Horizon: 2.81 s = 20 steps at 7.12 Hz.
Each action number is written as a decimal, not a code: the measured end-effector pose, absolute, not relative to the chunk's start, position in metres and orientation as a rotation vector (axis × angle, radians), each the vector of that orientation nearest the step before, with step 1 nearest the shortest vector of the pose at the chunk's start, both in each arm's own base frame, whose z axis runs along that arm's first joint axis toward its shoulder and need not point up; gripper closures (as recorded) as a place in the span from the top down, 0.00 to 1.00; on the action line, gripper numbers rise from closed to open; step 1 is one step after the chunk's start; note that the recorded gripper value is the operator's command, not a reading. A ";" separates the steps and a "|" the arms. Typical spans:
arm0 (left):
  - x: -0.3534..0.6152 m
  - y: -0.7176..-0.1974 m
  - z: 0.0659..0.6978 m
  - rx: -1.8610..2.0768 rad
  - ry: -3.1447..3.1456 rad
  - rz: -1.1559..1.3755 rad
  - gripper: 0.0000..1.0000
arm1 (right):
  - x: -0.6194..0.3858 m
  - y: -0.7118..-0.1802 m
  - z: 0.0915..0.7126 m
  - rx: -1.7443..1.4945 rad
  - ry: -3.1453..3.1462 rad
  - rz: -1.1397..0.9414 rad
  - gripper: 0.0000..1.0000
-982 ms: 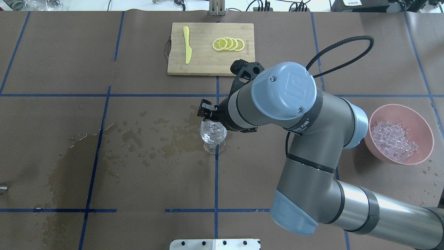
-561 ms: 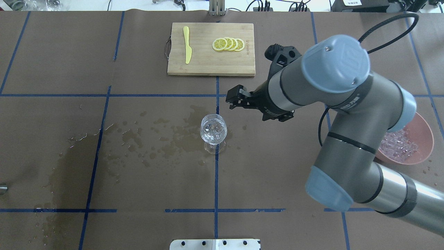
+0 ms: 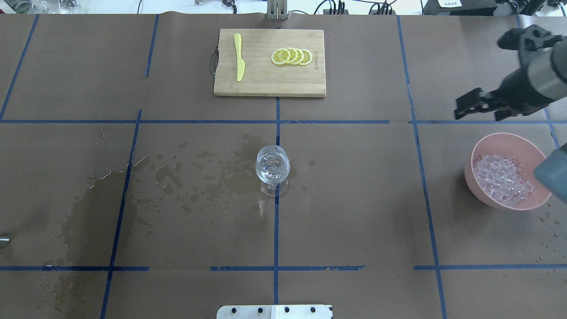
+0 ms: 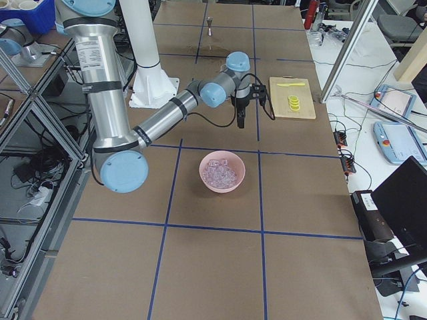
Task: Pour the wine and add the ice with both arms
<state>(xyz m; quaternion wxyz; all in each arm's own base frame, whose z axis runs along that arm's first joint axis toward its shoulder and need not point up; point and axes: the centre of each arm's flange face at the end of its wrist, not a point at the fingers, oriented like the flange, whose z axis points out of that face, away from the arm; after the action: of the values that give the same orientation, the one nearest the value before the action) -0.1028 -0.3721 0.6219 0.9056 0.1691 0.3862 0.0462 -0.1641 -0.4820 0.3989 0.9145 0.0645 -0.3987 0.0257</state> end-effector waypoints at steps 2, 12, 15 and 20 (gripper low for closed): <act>-0.102 -0.370 0.624 0.343 0.800 0.089 1.00 | -0.052 -0.477 0.515 0.108 -0.770 -0.028 1.00; -0.079 -0.368 0.655 0.206 0.746 0.069 1.00 | 0.051 -0.422 0.639 0.085 -0.746 -0.131 1.00; -0.077 -0.389 0.634 0.174 0.710 0.008 1.00 | 0.045 -0.423 0.659 0.047 -0.803 -0.122 1.00; -0.075 -0.435 0.590 0.283 0.734 0.053 1.00 | 0.042 -0.425 0.669 0.027 -0.804 -0.113 1.00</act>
<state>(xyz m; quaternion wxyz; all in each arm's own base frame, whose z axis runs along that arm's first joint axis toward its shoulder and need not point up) -0.0753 -0.4346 0.5904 0.9234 0.1380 0.3573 0.0257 0.0425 -0.4254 0.6686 0.9186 0.0130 -0.3912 -0.0549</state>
